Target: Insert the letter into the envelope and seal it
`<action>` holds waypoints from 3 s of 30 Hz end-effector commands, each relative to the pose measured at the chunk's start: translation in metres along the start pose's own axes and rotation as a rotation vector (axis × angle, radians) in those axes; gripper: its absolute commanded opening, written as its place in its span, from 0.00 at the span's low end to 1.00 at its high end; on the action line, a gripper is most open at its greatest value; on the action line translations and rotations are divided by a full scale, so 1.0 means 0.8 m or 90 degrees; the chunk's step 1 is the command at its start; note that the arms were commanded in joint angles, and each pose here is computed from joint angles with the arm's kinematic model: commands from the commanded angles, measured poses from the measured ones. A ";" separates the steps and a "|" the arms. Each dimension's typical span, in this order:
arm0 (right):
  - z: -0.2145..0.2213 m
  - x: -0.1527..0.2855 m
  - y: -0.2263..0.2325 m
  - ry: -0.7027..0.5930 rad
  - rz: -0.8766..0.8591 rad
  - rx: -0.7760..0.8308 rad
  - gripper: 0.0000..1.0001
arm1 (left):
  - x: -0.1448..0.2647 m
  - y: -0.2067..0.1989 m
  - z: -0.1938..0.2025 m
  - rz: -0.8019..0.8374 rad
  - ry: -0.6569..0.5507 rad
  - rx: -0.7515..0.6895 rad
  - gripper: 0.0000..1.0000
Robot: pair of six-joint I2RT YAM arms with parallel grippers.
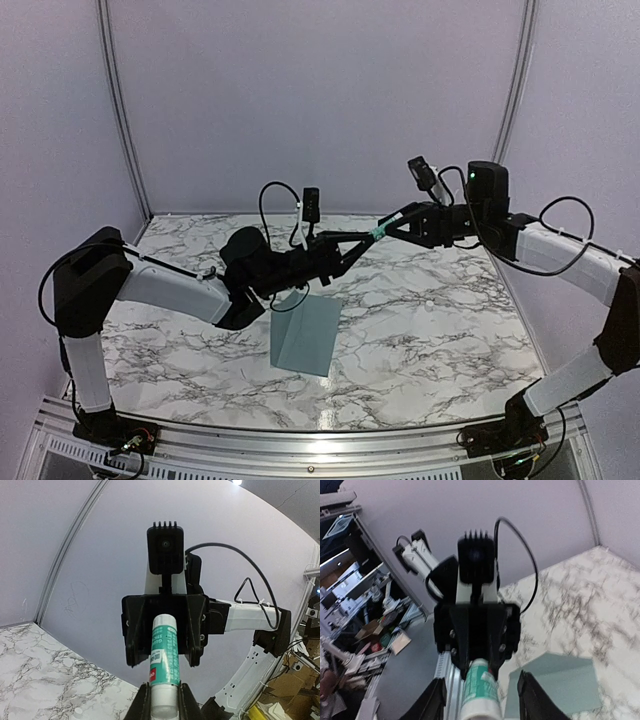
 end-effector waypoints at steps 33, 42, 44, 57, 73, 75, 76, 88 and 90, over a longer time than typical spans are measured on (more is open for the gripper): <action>0.081 -0.088 0.049 0.702 0.197 0.588 0.49 | 0.070 0.009 0.025 -0.263 0.256 0.298 0.02; 0.096 -0.093 0.044 0.710 0.194 0.568 0.40 | 0.069 0.005 0.024 -0.252 0.264 0.302 0.02; 0.096 -0.093 0.044 0.707 0.191 0.568 0.35 | 0.068 0.005 0.024 -0.251 0.264 0.301 0.02; 0.103 -0.098 0.044 0.634 0.175 0.503 0.07 | 0.085 -0.005 -0.005 -0.289 0.183 0.155 0.46; 0.011 -0.080 0.029 0.258 0.122 0.219 0.06 | 0.131 -0.090 -0.049 -0.243 -0.127 -0.181 0.58; 0.007 -0.076 0.028 0.223 0.097 0.189 0.06 | 0.119 -0.094 -0.046 -0.200 -0.134 -0.185 0.58; 0.006 -0.073 0.027 0.207 0.083 0.173 0.06 | 0.112 -0.093 -0.043 -0.186 -0.131 -0.183 0.58; 0.010 -0.071 0.028 0.143 0.005 0.099 0.07 | 0.051 -0.071 -0.015 -0.078 -0.120 -0.115 0.59; 0.011 -0.071 0.029 0.140 -0.001 0.093 0.07 | 0.045 -0.069 -0.013 -0.069 -0.112 -0.115 0.58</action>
Point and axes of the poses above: each gripper's point midway between its finger pads, its own x axis back along the fingers, its own y axis along the line the jaws close on, z = x × y, the point moved 8 cm from there along x, back along the fingers, and after that the axes turned 14 degrees about x, right-handed, at the moved point
